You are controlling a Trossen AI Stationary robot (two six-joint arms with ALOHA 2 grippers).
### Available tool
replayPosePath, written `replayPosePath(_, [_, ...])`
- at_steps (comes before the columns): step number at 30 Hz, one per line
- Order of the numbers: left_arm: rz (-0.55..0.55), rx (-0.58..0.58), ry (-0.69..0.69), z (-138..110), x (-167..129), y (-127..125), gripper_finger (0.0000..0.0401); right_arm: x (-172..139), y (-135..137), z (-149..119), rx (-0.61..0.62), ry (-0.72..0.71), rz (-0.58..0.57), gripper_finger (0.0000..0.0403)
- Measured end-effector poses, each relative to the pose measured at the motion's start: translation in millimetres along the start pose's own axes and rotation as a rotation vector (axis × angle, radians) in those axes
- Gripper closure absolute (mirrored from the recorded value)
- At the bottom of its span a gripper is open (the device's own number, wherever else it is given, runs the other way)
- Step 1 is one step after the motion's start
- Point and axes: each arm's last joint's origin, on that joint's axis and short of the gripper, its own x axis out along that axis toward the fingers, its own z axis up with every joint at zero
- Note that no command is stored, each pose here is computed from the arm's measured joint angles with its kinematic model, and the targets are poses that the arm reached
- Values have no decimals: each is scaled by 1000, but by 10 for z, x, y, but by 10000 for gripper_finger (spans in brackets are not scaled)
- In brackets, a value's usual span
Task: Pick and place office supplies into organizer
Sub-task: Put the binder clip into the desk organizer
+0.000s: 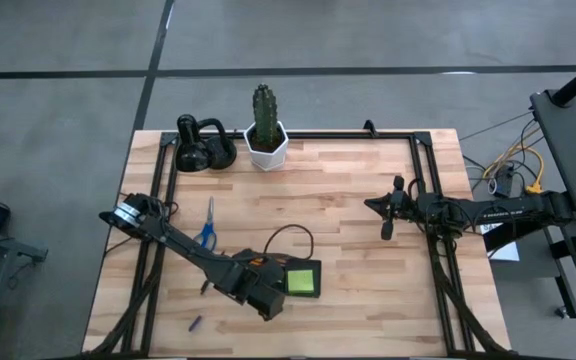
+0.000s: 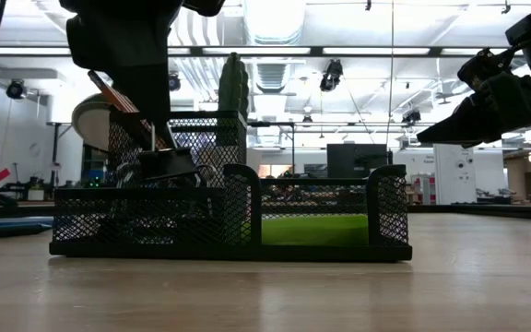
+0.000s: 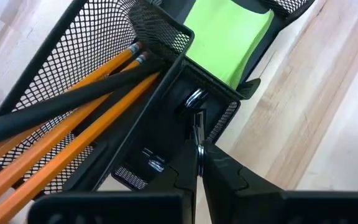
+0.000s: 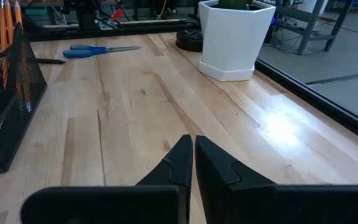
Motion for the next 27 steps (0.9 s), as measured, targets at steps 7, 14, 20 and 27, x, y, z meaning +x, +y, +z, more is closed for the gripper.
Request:
replayPosePath(7, [-11,124,19,-8,1,-2,401,0,0,0,0,0,0,394])
replayPosePath(14, [-6,179,25,-12,22,14,401,0,0,0,0,0,0,394])
replayPosePath(20, [26,193,57,-82,122,82,401,0,0,-2,-1,2,0,394])
replayPosePath(27, [-4,179,44,-84,180,76,401,0,0,-4,-1,4,0,394])
